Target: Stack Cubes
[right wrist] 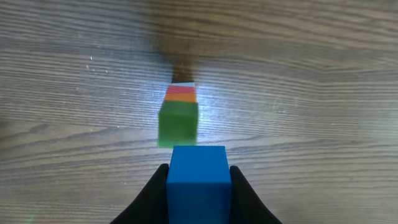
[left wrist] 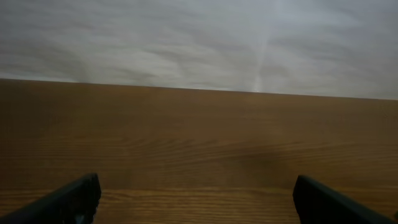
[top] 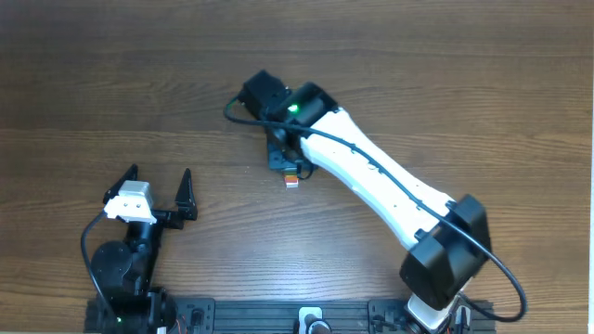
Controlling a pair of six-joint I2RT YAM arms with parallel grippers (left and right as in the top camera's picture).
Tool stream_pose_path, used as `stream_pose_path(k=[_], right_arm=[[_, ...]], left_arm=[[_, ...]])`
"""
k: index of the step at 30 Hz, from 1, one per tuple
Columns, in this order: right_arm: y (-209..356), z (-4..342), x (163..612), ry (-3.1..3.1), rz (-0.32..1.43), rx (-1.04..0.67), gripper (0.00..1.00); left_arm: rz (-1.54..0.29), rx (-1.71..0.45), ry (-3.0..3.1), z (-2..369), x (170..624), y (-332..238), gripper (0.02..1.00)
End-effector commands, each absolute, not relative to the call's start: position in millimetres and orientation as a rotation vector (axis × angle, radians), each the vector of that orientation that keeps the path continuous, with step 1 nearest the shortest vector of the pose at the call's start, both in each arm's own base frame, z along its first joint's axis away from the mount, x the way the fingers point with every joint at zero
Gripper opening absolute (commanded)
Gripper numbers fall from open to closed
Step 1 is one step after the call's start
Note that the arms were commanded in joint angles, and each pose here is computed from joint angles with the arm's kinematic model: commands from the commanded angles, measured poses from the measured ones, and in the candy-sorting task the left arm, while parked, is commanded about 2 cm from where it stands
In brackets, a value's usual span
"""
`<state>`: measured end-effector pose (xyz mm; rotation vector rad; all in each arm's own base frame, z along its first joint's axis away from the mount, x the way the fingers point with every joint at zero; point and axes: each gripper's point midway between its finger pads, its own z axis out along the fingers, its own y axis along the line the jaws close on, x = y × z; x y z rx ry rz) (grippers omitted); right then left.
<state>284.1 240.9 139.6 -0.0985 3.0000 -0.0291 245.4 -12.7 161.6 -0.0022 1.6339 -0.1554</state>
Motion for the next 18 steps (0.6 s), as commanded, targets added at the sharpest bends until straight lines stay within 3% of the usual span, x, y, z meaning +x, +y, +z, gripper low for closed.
stream_pose_path(k=[1,18], right_arm=[[256,143,284,2.98,0.005,-0.048,0.139],[263,124,288,3.005,-0.007,-0.042,0.137]], left_arm=[[-0.145,0.016,1.629,161,245,-13,1.0],[-0.145,0.016,1.629,161,245,-13,1.0]])
